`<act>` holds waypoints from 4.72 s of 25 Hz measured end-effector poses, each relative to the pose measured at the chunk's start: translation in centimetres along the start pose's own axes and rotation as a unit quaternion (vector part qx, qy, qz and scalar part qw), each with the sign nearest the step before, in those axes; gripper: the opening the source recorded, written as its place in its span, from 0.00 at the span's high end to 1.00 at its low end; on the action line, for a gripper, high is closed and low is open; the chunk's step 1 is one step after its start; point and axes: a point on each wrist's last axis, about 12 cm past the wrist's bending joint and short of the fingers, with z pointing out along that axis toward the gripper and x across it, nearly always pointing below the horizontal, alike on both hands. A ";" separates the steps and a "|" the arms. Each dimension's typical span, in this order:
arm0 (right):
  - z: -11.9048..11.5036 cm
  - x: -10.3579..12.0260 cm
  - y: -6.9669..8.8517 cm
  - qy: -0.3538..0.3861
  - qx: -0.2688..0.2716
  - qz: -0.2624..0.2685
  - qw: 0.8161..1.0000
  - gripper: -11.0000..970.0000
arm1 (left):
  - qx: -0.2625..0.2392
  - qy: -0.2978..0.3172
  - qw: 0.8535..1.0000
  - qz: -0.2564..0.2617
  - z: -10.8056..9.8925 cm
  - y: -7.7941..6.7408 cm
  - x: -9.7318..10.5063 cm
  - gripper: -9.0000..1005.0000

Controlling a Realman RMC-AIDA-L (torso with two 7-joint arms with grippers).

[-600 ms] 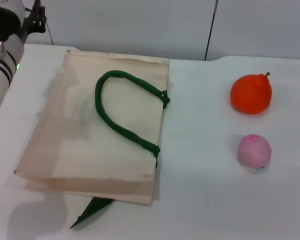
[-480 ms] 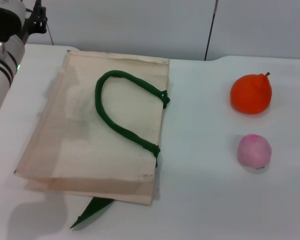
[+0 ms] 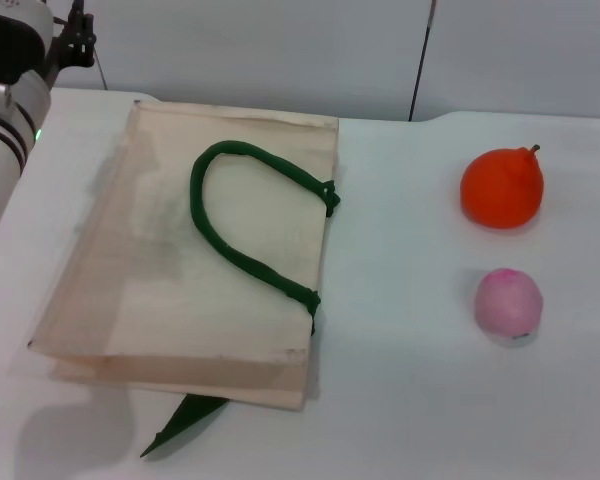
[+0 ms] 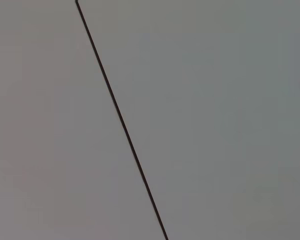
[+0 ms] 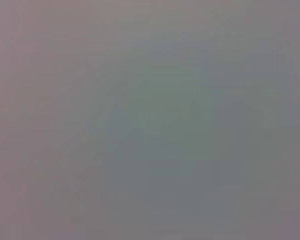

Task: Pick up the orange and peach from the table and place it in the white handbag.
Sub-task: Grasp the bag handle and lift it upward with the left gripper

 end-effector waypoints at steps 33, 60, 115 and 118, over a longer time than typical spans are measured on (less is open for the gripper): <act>0.3 0.4 0.3 0.022 -0.008 -0.002 1.000 0.12 | 0.198 0.167 0.959 -0.118 0.4 2.8 -4.5 0.63; 0.6 0.0 0.9 0.017 -0.020 -0.011 1.000 0.12 | 0.257 0.388 0.883 -0.053 1.0 2.0 -3.5 0.63; 0.6 -0.9 2.1 0.000 -0.038 0.000 0.999 0.12 | 0.285 0.351 0.892 -0.018 3.5 -3.2 -2.2 0.61; 0.7 -1.0 2.2 -0.001 -0.038 0.001 0.999 0.12 | 0.285 0.354 0.891 -0.017 3.7 -3.3 -2.0 0.61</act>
